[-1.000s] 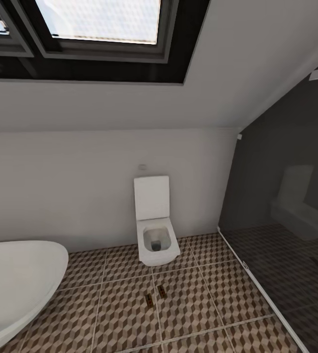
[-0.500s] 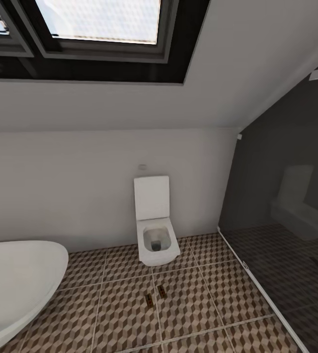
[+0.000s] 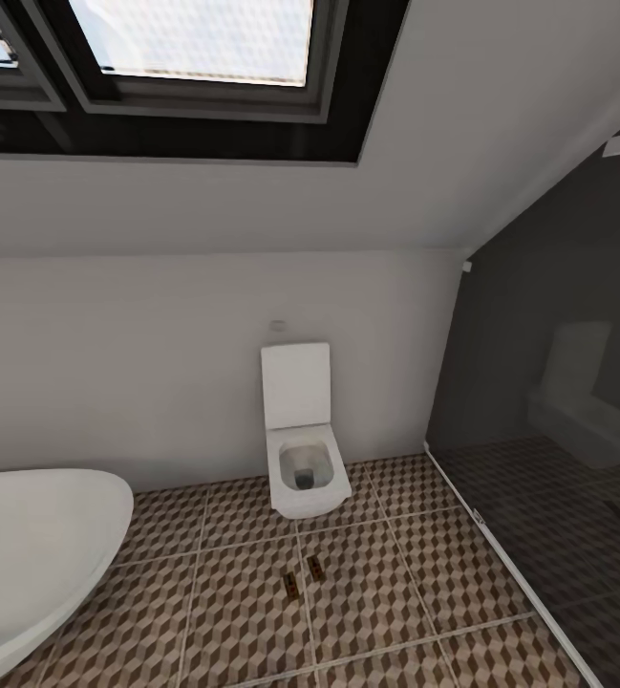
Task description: Take the four mousetraps from the cabinet in the bathroom and place them on the bathroom floor. Make sure all four end up on the same floor surface, and ensure that at least two of them are either under or directly next to the same bathroom sink.
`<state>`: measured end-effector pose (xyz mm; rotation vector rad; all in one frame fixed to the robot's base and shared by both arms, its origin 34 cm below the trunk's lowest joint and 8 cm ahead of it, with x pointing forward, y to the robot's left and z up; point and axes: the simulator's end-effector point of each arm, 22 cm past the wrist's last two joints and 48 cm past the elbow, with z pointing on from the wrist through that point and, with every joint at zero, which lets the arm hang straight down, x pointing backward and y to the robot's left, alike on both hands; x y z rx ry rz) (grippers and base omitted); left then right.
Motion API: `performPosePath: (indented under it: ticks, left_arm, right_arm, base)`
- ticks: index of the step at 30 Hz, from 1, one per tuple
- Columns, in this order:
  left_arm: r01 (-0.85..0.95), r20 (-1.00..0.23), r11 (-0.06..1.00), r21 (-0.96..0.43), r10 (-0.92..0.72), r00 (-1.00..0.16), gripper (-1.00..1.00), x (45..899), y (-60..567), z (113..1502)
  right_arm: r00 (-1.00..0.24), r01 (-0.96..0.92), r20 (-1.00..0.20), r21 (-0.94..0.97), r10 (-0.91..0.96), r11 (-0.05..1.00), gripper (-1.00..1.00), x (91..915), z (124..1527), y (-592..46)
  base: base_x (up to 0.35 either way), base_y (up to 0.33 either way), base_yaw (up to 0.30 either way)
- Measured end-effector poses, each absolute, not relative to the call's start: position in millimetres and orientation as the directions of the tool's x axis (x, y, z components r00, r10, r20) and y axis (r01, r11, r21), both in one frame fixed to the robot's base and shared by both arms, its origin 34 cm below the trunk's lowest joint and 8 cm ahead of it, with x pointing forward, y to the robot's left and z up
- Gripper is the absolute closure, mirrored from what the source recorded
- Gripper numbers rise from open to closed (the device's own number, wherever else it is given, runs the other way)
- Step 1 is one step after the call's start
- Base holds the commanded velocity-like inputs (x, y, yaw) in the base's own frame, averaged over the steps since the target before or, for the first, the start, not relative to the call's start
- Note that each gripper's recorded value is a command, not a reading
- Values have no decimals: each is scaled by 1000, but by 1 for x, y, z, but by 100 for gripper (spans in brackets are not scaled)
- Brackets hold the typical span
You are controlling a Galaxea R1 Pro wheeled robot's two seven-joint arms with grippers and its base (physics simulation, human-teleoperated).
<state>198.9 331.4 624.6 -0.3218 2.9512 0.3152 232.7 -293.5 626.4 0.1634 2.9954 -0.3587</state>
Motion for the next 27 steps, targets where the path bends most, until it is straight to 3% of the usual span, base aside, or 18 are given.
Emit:
performPosePath:
  ticks: [27]
  left_arm:
    - [-229, -177, 955, 189, -196, -965, -100, 199, 330, 624]
  right_arm:
    - [-987, 121, -132, -228, 93, 966, -100, 233, 626, -293]
  base:
    - [0, 0, 0]
